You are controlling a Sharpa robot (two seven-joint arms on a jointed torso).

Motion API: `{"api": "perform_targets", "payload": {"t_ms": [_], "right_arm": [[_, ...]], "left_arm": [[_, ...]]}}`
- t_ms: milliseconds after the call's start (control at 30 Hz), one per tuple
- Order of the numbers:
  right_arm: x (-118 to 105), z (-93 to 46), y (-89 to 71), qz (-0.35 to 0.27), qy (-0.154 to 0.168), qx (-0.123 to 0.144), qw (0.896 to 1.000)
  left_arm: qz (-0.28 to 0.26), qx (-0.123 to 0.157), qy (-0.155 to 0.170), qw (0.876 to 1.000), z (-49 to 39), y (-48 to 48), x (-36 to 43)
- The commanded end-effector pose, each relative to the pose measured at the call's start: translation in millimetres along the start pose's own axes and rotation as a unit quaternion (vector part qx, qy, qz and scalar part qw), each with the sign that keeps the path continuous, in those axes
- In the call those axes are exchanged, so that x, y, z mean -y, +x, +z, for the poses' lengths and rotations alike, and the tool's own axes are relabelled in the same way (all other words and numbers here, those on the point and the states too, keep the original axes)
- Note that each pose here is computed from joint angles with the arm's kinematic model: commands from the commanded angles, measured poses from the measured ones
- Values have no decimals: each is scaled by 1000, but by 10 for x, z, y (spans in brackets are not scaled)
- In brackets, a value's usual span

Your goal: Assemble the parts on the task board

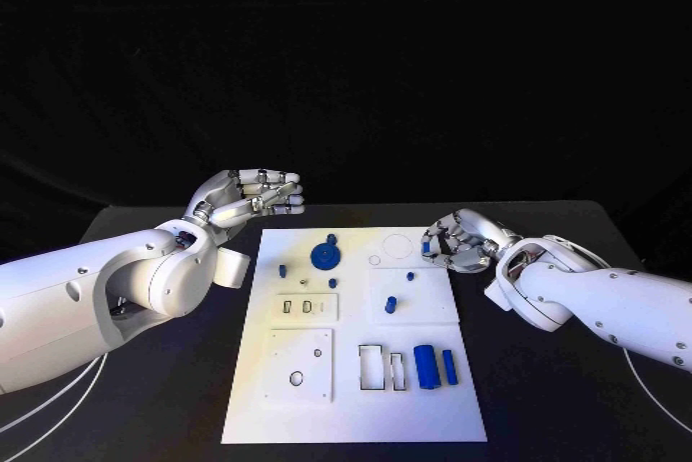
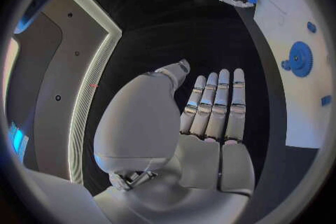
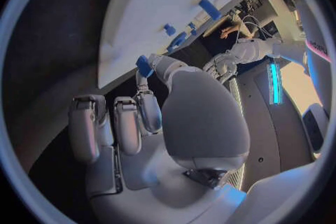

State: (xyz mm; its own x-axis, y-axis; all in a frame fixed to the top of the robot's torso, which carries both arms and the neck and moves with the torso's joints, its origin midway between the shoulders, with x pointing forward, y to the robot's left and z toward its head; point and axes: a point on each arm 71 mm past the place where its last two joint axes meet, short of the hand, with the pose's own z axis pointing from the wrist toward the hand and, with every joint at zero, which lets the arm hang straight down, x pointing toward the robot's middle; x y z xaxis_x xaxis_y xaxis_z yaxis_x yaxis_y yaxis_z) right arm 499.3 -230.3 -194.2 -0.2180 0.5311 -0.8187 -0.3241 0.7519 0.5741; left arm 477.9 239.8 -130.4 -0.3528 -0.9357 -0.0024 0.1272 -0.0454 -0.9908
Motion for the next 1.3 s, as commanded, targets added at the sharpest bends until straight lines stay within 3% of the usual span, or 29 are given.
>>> {"api": "perform_targets", "payload": {"t_ms": [33,200,400,667,967,1300], "right_arm": [[-139,0,17,-4,27,13,1000],[-469,25,151,-1,17,0,1000],[-932,146,448,1,-11,-27,1000],[-1306,256,835,-29,-59,-54,996],[-1492,278,1202,-45,-79,-84,992],[-1530,243,1445,-57,-86,-105,989]], "left_arm": [[-5,-7,3,1000,15,15,2],[-3,-4,2,1000,36,-8,-12],[0,2,1,1000,79,-49,-43],[2,6,-1,1000,119,-67,-76],[2,5,-3,1000,131,-64,-86],[1,4,-4,1000,131,-55,-87]]}}
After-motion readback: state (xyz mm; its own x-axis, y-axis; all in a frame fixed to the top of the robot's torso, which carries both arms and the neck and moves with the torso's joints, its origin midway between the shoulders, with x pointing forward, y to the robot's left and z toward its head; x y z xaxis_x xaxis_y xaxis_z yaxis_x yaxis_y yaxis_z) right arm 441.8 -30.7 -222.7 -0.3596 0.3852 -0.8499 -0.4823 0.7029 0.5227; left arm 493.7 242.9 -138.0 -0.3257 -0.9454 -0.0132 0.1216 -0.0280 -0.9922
